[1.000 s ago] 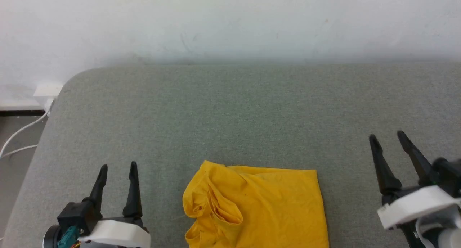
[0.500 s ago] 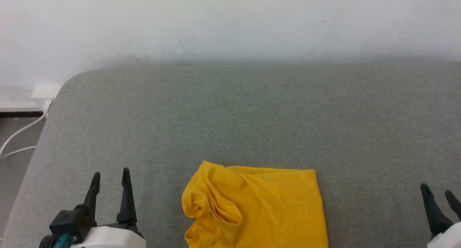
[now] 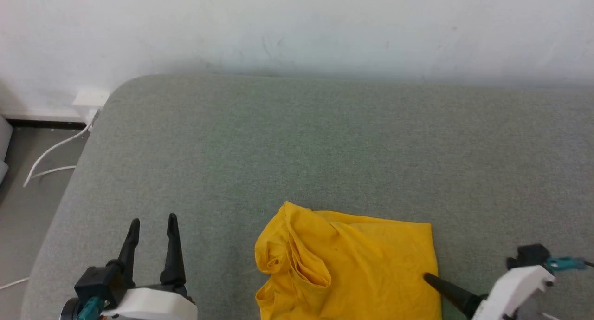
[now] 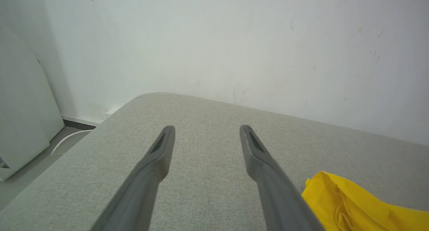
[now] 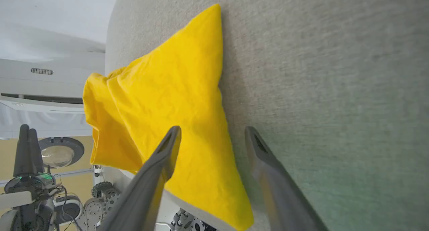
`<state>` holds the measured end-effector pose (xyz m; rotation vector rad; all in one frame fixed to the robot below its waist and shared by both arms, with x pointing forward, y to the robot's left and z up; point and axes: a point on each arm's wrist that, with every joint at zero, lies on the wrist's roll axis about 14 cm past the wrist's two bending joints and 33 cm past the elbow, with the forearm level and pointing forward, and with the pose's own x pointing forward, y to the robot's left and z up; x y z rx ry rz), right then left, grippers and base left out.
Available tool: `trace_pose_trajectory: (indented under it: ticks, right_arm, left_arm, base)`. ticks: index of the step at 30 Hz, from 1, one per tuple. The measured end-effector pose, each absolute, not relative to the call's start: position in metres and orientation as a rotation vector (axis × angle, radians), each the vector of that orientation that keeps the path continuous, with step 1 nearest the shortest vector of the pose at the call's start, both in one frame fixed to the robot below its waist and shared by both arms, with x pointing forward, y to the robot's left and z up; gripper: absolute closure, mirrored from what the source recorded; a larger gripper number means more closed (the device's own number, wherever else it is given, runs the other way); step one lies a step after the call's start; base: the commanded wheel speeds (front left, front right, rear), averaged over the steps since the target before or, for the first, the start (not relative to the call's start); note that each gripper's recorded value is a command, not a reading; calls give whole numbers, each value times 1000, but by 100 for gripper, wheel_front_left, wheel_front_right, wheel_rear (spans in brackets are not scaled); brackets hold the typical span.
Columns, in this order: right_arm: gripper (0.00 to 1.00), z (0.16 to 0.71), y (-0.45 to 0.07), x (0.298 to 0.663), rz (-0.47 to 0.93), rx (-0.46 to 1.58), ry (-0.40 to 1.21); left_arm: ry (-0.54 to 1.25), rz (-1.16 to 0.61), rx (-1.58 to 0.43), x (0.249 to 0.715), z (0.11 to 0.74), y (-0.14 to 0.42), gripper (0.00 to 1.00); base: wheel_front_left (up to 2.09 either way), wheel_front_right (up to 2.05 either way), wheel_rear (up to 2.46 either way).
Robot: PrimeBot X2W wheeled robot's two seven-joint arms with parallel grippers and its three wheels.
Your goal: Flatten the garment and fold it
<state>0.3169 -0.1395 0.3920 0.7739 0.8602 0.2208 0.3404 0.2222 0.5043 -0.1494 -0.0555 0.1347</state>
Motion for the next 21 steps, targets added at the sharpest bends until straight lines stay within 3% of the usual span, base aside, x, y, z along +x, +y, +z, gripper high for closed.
trace_pose_trajectory:
  ticks: [6, 7, 8, 9, 17, 21]
  right_arm:
    - [0, 389, -100, 328, 316, 835, 912]
    - [58, 385, -97, 327, 320, 835, 929]
    - [93, 383, -94, 327, 324, 837, 943]
    - [100, 381, -91, 328, 332, 837, 953]
    - [100, 383, -81, 329, 383, 777, 969]
    - [100, 390, -107, 342, 377, 524, 885]
  left_arm:
    - [-60, 140, -155, 342, 505, 223, 0]
    - [-59, 142, -155, 343, 505, 224, 0]
    - [-58, 143, -155, 343, 505, 224, 0]
    - [-58, 144, -155, 343, 505, 224, 0]
    - [-62, 132, -150, 345, 506, 221, 0]
    - [-66, 103, -153, 349, 507, 213, 0]
  base:
    - [0, 0, 0]
    - [0, 0, 0]
    - [0, 0, 0]
    - [0, 0, 0]
    - [0, 0, 0]
    - [0, 0, 0]
